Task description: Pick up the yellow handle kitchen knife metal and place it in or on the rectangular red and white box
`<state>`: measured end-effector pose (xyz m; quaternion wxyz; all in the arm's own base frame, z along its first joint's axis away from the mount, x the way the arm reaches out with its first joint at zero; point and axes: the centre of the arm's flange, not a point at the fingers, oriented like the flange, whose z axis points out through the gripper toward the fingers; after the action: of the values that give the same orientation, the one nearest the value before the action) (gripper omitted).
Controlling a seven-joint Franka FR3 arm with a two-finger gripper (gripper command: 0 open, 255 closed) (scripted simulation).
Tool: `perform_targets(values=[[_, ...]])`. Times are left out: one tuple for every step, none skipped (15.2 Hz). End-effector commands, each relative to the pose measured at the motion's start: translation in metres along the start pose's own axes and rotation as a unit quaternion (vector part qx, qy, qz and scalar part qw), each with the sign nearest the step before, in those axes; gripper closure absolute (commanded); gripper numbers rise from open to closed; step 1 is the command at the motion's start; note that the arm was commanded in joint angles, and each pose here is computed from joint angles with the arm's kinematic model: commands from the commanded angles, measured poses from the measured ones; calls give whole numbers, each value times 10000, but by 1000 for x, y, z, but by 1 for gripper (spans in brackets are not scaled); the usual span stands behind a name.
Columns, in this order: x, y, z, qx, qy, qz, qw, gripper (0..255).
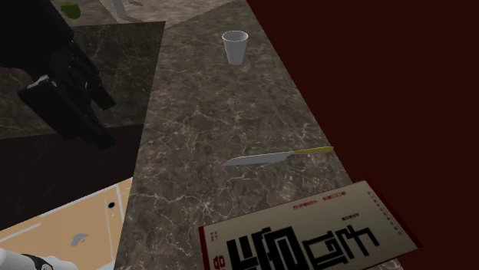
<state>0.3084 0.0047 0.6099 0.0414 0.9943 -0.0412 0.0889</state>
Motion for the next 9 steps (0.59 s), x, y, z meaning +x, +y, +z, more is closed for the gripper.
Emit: perform_targets(values=[[0, 0, 0, 0, 0, 0, 10000, 0], [11, -1, 9, 11, -31, 43, 10000, 0], [22, -3, 17, 22, -62, 87, 9999, 0], [32, -4, 26, 33, -94, 130, 9999, 0], [43, -6, 35, 44, -125, 173, 9998, 0], [54, -7, 43, 56, -156, 216, 9996, 0], [65, -8, 52, 67, -187, 260, 9995, 0], [75, -9, 61, 78, -219, 303, 9993, 0], [86, -10, 70, 89, -250, 346, 9990, 0]])
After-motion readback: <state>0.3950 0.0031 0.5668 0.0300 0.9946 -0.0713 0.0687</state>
